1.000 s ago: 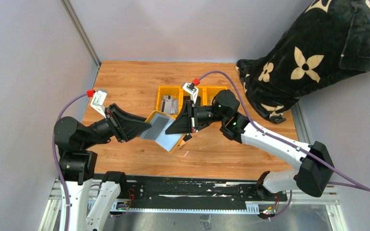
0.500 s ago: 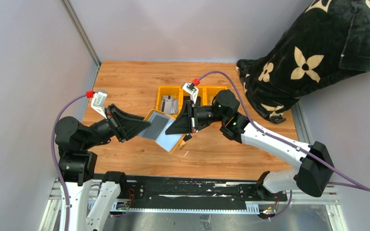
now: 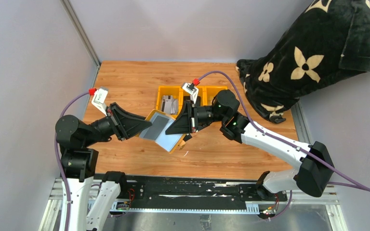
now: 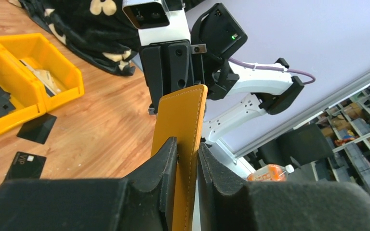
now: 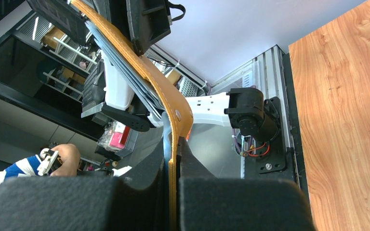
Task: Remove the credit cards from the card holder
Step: Remove the credit card from the card holder.
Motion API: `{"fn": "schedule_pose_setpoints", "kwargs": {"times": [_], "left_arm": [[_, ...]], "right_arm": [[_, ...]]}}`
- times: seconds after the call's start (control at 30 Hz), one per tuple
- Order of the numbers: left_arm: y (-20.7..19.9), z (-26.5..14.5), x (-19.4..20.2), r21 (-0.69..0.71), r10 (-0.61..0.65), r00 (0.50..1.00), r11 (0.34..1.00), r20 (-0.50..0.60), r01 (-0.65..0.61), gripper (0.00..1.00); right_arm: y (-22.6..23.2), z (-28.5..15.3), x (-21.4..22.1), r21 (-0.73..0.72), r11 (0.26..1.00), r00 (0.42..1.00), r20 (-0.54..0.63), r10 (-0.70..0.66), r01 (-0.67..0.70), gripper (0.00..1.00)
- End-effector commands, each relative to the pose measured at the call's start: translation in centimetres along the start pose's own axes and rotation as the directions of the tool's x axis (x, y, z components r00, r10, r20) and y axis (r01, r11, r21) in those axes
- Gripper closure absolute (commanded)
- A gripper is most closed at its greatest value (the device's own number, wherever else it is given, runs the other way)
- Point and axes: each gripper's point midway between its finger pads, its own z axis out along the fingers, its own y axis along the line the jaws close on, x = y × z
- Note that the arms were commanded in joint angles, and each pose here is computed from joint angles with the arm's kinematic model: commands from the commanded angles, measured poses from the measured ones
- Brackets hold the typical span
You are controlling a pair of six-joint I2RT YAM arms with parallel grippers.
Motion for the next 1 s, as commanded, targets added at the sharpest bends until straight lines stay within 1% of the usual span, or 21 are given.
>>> {"fn": "schedule_pose_setpoints", "kwargs": {"times": [0.0,0.1,0.23,0.33,0.43,0.57,0.97], "left_arm": [[0.7,-0.3,0.6,-0.031,0.028,1.0,0.999,-0.014,-0.028,0.79],[0.7,-0.3,0.6,-0.038,0.024,1.0,0.999,-0.011,-0.025,0.82],[0.5,-0.2,0.4,-0.027,0.02,1.0,0.999,-0.009,-0.02,0.9],[0.1,-0.2,0.4,-0.012,0.009,1.0,1.0,-0.01,-0.009,0.94],[-0.6,-0.2,0.5,0.026,-0.019,1.0,0.999,-0.022,0.019,0.95],[-1.0,-0.3,0.7,0.041,-0.036,0.999,0.998,-0.035,0.037,0.98],[-2.3,-0.4,1.2,0.092,-0.146,0.983,0.983,-0.109,0.156,1.0]], "right_arm": [[2.2,-0.1,-1.5,-0.053,0.995,0.996,0.031,-0.085,0.087,1.0],[2.3,-0.2,-1.4,-0.053,0.995,0.996,0.03,-0.087,0.088,1.0],[2.3,-0.2,-1.4,-0.052,0.995,0.996,0.03,-0.087,0.089,1.0],[2.0,-0.2,-1.2,-0.048,0.995,0.996,0.027,-0.085,0.086,1.0],[1.6,-0.1,-1.0,-0.042,0.996,0.997,0.023,-0.076,0.077,1.0],[1.3,0.0,-0.9,-0.041,0.996,0.997,0.023,-0.075,0.076,1.0],[0.1,0.6,-1.3,-0.033,0.997,0.998,0.02,-0.063,0.064,1.0]]}}
